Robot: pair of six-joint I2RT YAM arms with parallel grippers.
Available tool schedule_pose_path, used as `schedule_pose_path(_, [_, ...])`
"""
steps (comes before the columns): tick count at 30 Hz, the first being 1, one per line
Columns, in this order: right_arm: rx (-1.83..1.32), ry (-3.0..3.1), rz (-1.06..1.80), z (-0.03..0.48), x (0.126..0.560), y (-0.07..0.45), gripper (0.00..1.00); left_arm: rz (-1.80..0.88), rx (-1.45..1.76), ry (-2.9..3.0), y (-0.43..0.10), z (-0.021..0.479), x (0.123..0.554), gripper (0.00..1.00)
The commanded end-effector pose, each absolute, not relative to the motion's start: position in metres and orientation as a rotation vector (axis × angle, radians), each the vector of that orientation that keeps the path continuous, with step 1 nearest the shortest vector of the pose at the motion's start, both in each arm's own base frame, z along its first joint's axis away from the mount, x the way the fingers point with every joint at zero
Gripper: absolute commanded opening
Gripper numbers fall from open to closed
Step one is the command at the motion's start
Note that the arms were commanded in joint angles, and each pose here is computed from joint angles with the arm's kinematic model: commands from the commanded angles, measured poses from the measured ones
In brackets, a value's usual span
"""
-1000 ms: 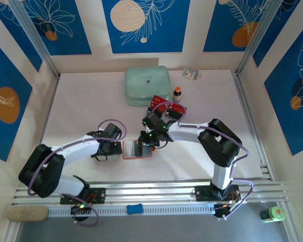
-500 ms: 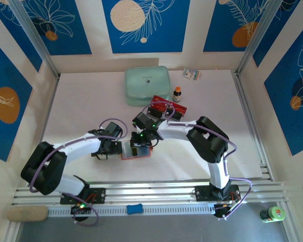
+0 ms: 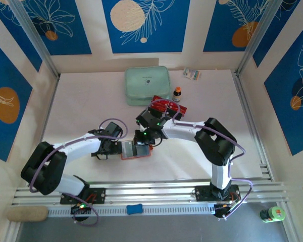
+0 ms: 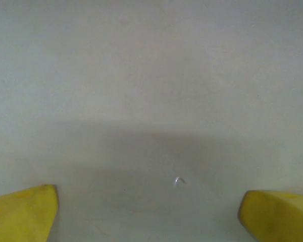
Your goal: Put the credit cards into the card holder
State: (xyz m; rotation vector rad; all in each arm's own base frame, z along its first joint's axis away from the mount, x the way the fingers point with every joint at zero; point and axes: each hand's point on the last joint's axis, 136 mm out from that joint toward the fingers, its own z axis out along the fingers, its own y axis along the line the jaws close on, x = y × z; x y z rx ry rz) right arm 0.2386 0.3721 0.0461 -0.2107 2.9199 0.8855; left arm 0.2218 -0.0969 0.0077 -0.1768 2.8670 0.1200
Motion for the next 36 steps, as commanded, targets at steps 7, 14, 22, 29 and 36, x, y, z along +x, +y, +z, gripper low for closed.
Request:
schedule_pose_path(7, [-0.234, 2.988, 0.794, 0.025, 0.226, 0.366, 0.04, -0.229, -0.119, 2.831, -0.155, 0.001, 0.243, 1.0])
schedule_pose_path(14, [-0.28, 3.012, 0.804, 0.02, 0.219, 0.38, 0.04, -0.231, -0.115, 2.836, -0.157, -0.001, 0.242, 1.0])
schedule_pose_path(22, [-0.303, 3.014, 0.83, 0.022, 0.213, 0.392, 0.04, -0.236, -0.111, 2.833, -0.158, -0.001, 0.243, 1.0])
schedule_pose_path(29, [-0.299, 3.027, 0.9, 0.023, 0.208, 0.402, 0.03, -0.237, -0.111, 2.821, -0.158, 0.005, 0.243, 1.0])
schedule_pose_path(36, [-0.256, 2.979, 0.882, 0.041, 0.219, 0.386, 0.03, -0.205, -0.13, 2.786, -0.151, 0.024, 0.245, 1.0])
